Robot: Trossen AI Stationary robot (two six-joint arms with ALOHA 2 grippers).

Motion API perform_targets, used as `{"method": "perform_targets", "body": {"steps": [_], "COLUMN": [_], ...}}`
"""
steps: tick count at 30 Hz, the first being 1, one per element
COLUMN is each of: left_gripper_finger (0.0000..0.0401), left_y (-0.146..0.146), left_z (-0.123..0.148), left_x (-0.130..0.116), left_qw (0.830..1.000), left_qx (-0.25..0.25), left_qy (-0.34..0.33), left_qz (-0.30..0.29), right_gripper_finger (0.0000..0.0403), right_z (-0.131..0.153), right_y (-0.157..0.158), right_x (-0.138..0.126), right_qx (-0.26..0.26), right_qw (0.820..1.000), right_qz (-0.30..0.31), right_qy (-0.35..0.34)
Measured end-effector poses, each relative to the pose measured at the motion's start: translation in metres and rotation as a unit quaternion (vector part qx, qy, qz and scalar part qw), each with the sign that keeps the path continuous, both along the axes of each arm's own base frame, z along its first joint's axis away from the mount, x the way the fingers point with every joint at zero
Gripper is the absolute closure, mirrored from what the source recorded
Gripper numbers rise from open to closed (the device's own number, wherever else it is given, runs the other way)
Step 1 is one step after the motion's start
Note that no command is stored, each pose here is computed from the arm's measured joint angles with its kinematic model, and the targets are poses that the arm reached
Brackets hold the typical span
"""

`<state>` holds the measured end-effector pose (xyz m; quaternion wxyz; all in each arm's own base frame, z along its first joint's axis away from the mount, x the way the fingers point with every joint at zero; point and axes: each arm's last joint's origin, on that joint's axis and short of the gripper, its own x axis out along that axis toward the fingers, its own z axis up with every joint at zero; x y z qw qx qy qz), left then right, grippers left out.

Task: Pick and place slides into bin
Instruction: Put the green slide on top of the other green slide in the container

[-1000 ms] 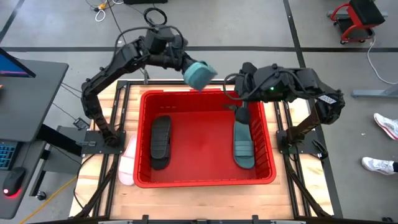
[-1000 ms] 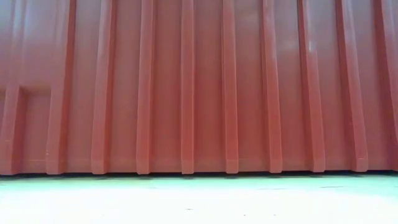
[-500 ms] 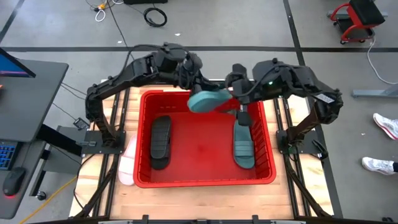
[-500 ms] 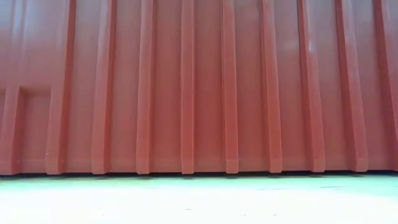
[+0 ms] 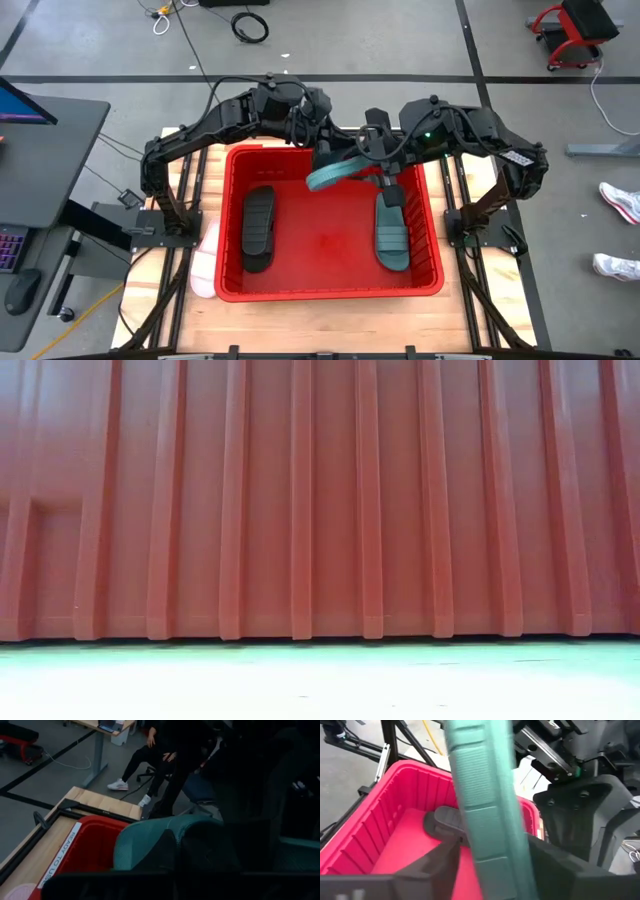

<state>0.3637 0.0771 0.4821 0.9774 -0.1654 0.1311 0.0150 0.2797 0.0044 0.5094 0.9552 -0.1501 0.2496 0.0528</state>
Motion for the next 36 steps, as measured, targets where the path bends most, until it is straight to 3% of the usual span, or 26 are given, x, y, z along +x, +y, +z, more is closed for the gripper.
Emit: {"method": "perform_targets", "body": {"steps": [6, 10, 13, 17, 22, 26, 33, 36], "left_gripper_finger": [0.0377, 0.0381, 0.0361, 0.0298, 0.0209, 0.0161, 0.0153, 0.0166], "left_y": [0.0, 0.002, 0.003, 0.005, 0.005, -0.001, -0.007, -0.01], "left_z": [0.002, 0.002, 0.0, 0.006, 0.019, 0.039, 0.052, 0.051], "left_x": [0.002, 0.001, 0.0, -0.007, -0.028, -0.054, -0.102, -0.117], "left_qw": [1.0, 1.0, 0.999, 0.998, 0.995, 0.991, 0.979, 0.973], "left_qx": [0.004, 0.008, 0.029, 0.051, 0.077, 0.109, 0.117, 0.113], "left_qy": [-0.013, -0.014, -0.002, 0.01, 0.047, 0.052, 0.087, 0.115], "left_qz": [-0.001, 0.013, 0.021, 0.028, 0.033, 0.054, 0.14, 0.166], "right_gripper_finger": [0.031, 0.0313, 0.0313, 0.0313, 0.0314, 0.0314, 0.0314, 0.0314], "right_z": [-0.001, -0.001, -0.003, -0.011, -0.018, -0.03, -0.075, -0.082], "right_y": [-0.007, -0.011, -0.013, -0.013, -0.014, -0.016, -0.028, -0.029], "right_x": [0.003, 0.002, 0.002, -0.003, -0.007, 0.0, 0.028, 0.039], "right_qx": [-0.001, 0.004, 0.018, 0.053, 0.089, 0.092, 0.098, 0.096], "right_qw": [1.0, 1.0, 1.0, 0.997, 0.989, 0.983, 0.947, 0.947], "right_qz": [-0.006, -0.002, 0.011, 0.023, 0.058, 0.067, 0.083, 0.1], "right_qy": [0.001, 0.002, 0.01, 0.058, 0.104, 0.147, 0.294, 0.29]}}
